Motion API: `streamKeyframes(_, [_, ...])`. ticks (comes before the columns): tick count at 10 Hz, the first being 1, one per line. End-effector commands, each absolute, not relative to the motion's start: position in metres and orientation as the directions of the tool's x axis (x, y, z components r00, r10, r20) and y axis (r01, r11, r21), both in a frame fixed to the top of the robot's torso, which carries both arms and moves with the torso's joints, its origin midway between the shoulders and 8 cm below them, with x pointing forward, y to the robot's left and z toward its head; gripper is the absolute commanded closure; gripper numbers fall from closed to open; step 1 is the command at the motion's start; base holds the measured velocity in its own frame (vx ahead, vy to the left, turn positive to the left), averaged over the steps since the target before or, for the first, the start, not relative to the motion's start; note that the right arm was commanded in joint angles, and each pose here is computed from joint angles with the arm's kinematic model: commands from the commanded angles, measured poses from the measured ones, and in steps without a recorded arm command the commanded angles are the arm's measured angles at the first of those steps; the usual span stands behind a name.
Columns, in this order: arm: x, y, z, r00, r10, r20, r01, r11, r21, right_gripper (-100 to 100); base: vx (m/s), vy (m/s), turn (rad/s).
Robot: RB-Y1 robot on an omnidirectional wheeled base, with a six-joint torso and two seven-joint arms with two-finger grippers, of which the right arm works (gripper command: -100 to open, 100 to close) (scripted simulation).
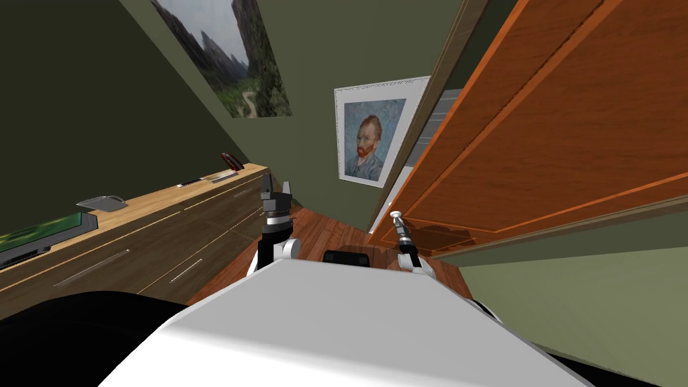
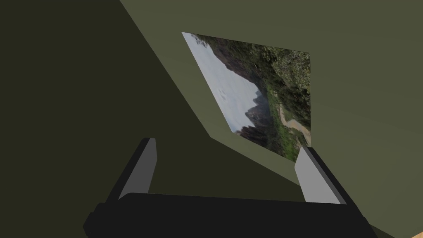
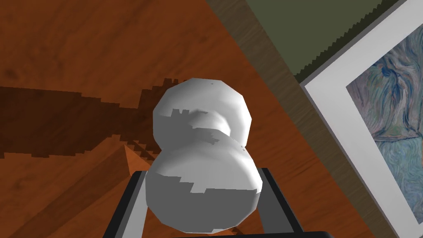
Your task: Pull the door open
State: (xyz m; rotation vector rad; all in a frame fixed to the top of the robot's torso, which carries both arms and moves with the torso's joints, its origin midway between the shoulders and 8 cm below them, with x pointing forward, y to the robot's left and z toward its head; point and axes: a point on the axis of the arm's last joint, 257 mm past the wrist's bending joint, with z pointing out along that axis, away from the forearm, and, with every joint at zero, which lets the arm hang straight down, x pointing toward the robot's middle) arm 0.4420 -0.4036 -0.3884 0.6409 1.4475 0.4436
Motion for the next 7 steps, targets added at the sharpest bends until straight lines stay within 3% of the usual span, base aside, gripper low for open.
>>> streamKeyframes(1, [0.4409,-0.4013,-0.3901,0.092,0.679,-0.728,0.095,0.722,0.686,100,-0.029,-0.014,0.041])
streamKeyframes(7, [0.44,-0.4022,-0.3896,0.107,0.777,-0.621,0.08,0.616,0.784,100,-0.023,-0.01,0.027])
